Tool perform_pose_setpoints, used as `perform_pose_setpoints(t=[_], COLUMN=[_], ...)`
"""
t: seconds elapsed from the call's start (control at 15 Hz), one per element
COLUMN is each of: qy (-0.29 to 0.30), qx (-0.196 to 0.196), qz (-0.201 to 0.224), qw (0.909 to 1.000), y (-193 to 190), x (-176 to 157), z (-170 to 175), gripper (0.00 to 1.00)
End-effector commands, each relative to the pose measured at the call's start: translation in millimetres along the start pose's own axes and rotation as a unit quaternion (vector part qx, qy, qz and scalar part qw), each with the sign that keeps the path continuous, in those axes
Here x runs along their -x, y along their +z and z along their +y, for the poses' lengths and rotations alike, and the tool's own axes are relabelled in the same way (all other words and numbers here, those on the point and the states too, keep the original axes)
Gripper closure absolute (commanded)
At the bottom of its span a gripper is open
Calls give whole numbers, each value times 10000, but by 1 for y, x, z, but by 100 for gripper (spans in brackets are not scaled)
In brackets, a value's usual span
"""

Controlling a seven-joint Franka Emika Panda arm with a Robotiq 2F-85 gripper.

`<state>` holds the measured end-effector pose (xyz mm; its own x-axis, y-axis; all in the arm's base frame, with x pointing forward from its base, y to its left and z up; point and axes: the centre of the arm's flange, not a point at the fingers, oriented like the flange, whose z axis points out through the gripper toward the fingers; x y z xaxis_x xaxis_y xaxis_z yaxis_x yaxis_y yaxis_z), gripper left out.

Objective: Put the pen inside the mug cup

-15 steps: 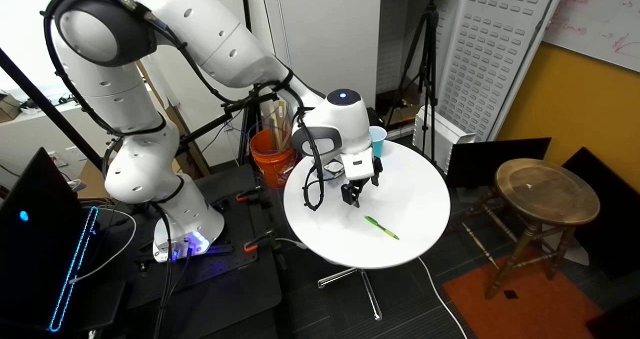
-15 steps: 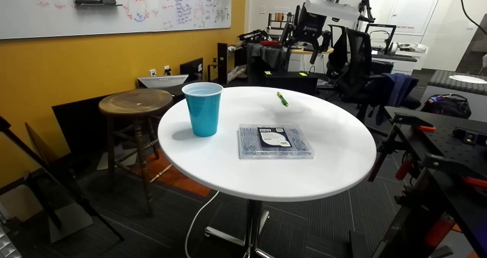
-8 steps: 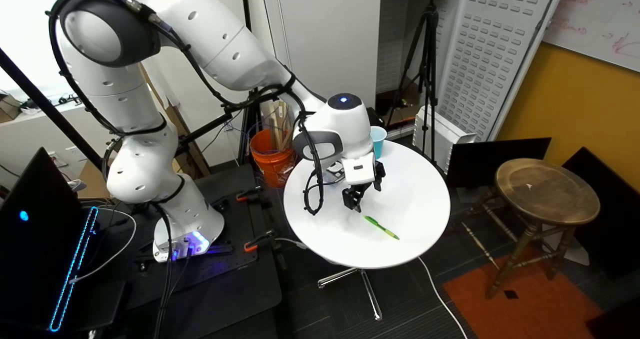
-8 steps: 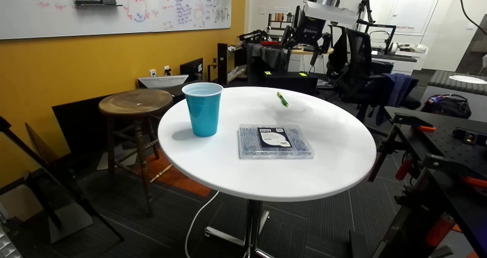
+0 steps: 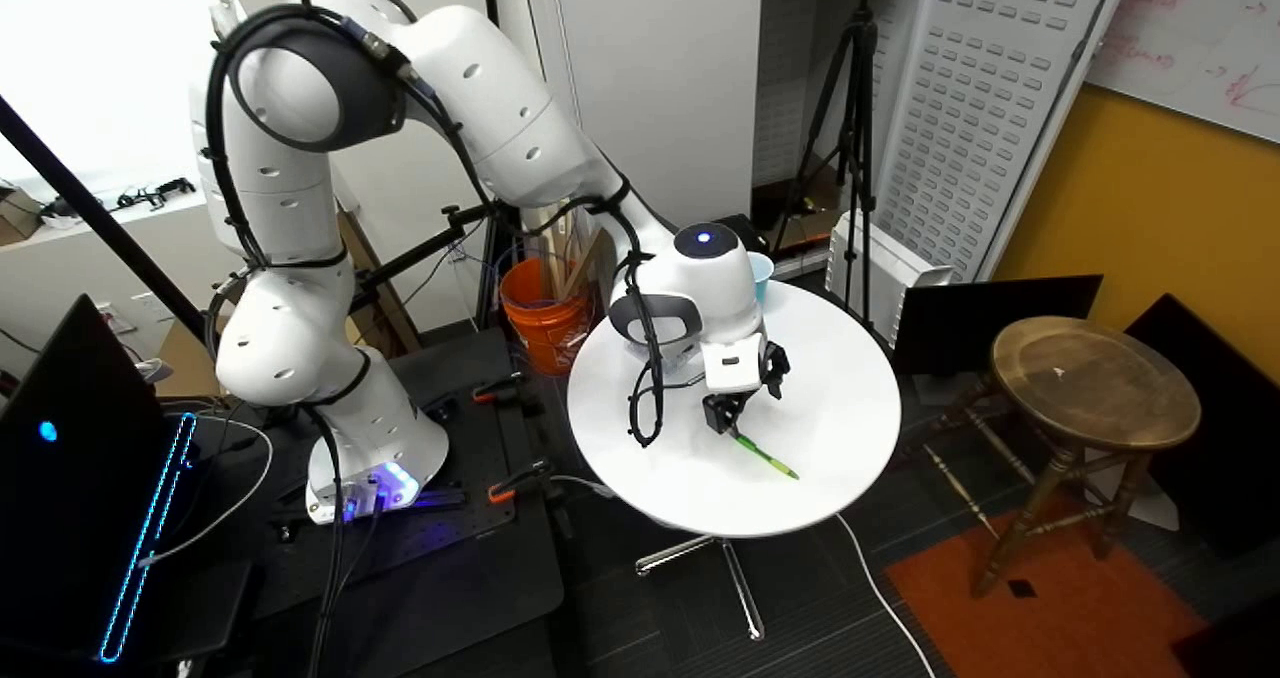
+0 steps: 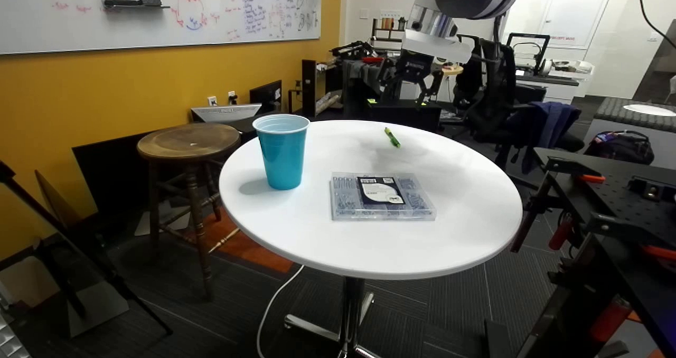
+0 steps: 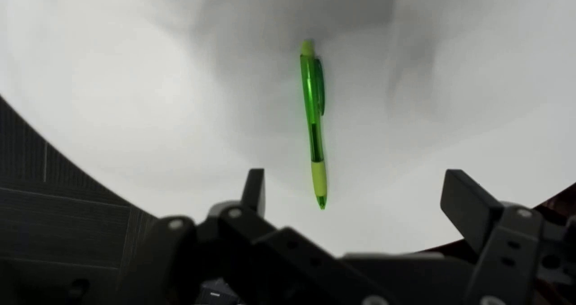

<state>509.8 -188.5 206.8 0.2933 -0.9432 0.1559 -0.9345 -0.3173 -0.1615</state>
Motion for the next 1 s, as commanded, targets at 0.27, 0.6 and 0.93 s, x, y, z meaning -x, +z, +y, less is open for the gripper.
perform_pose_setpoints(t=[0.27,0.6,0.93], qy=[99,177,172], qx=[66,231,394], qz=[-195,-324,-466], qw=[9997,9991,9980], y=[50,77,93], x=[-19,-30,-34], z=[-21,-26,-30], gripper=[0,0,29])
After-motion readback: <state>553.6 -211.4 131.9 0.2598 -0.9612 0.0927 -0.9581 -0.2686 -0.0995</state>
